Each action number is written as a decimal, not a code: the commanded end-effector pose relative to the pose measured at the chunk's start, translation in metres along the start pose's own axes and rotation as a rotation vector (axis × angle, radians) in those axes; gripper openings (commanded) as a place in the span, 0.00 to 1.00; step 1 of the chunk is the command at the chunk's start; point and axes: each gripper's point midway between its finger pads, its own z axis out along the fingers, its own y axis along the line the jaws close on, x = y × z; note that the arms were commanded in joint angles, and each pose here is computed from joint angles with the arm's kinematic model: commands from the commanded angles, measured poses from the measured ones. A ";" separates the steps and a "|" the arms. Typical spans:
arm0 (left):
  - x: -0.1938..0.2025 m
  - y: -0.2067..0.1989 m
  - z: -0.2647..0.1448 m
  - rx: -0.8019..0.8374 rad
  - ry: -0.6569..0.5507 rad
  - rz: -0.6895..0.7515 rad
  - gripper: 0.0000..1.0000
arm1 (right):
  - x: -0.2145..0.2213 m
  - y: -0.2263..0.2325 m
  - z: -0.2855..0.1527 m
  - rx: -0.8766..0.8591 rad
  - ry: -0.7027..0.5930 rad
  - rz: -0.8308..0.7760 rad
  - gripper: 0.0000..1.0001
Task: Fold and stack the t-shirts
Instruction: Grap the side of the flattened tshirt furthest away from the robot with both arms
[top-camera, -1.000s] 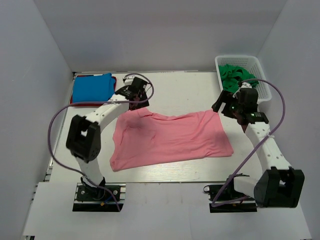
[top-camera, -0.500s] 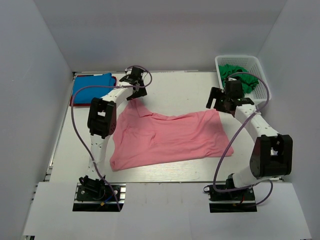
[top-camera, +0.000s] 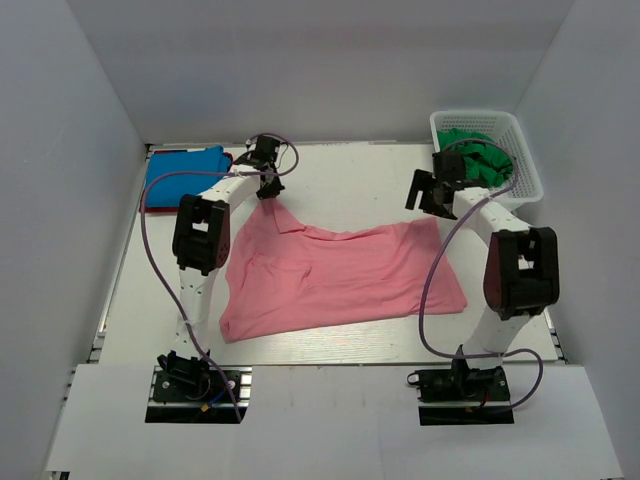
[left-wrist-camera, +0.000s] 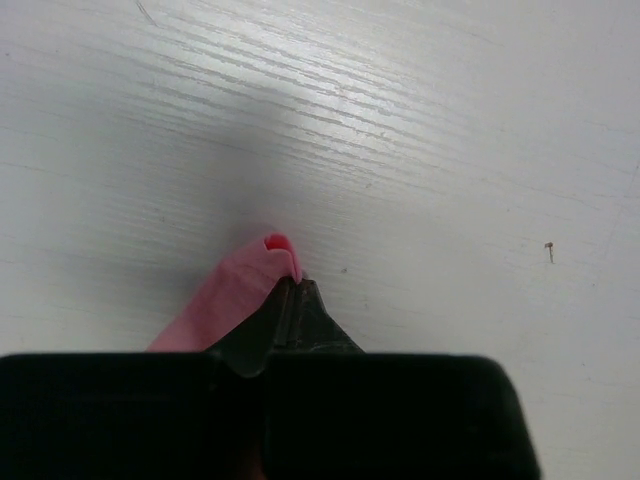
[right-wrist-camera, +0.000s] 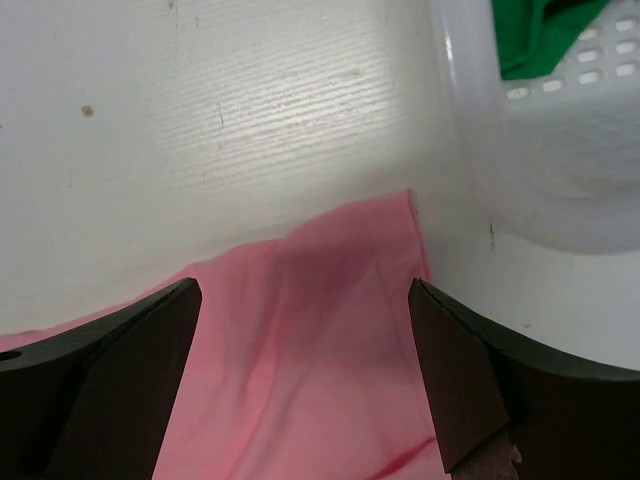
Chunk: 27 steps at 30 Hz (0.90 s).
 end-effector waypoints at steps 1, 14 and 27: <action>-0.020 -0.005 -0.020 0.030 -0.042 -0.016 0.00 | -0.024 0.010 0.006 0.046 -0.060 0.027 0.90; -0.004 0.011 -0.034 0.022 -0.021 -0.037 0.00 | 0.003 -0.019 0.042 0.339 -0.074 0.258 0.85; -0.002 0.008 -0.044 0.049 -0.006 -0.037 0.00 | 0.017 -0.021 0.071 0.374 -0.053 0.274 0.75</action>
